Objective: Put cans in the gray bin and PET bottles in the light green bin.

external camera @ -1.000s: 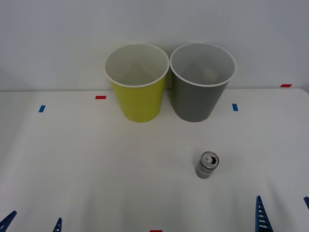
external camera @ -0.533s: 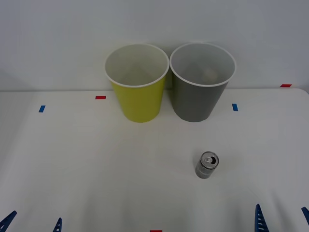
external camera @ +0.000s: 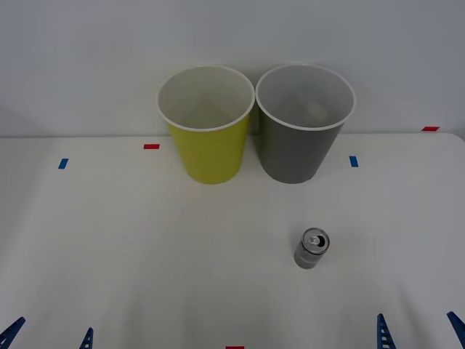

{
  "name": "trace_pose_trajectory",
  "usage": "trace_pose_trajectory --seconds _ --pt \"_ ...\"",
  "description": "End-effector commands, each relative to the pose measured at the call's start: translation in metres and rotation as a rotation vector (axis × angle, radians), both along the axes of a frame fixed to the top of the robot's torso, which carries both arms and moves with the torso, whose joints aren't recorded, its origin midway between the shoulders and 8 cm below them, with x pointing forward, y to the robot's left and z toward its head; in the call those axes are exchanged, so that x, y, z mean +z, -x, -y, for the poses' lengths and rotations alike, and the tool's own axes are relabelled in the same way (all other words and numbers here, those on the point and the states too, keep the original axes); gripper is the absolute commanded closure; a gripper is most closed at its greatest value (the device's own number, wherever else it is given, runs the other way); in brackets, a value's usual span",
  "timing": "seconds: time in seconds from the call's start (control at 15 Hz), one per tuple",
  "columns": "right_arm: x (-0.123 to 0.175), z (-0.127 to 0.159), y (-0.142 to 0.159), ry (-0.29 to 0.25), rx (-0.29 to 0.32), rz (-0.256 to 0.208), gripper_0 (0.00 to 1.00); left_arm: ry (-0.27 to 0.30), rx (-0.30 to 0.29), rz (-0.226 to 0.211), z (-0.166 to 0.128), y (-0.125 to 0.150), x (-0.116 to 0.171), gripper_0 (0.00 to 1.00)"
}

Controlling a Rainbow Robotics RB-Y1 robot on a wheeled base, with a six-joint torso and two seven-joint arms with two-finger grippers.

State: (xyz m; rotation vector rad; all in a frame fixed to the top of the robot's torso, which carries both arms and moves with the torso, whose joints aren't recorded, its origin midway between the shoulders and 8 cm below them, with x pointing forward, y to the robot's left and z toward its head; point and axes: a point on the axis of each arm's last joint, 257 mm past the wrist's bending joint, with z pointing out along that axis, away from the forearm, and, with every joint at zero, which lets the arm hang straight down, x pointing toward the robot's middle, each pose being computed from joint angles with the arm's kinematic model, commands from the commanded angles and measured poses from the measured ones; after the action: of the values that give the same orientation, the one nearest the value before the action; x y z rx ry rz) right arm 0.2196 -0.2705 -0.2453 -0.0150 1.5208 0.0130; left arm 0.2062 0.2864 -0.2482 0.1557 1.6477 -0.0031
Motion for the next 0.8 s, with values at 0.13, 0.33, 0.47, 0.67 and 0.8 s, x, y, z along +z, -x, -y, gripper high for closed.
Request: trace_pose_trajectory --seconds 0.13,0.33,0.47,0.67,0.8 --pt "-0.001 -0.004 0.001 0.071 0.011 0.0 0.0 0.0 0.0 0.0 0.0 0.0 0.0 0.0" --pt "-0.005 -0.015 -0.001 0.033 0.045 -0.008 0.0 0.0 0.0 0.0 0.0 0.0 0.0 0.0" --pt "-0.009 -0.023 -0.016 0.013 0.075 0.012 0.0 0.0 0.0 0.0 0.0 0.0 0.0 0.0" --pt "-0.014 -0.041 -0.048 0.003 0.135 0.057 0.0 0.0 0.0 0.0 0.0 0.0 0.0 0.0" --pt "-0.019 -0.056 -0.068 -0.001 0.176 0.071 0.0 0.0 0.0 0.0 0.0 0.0 0.0 0.0"
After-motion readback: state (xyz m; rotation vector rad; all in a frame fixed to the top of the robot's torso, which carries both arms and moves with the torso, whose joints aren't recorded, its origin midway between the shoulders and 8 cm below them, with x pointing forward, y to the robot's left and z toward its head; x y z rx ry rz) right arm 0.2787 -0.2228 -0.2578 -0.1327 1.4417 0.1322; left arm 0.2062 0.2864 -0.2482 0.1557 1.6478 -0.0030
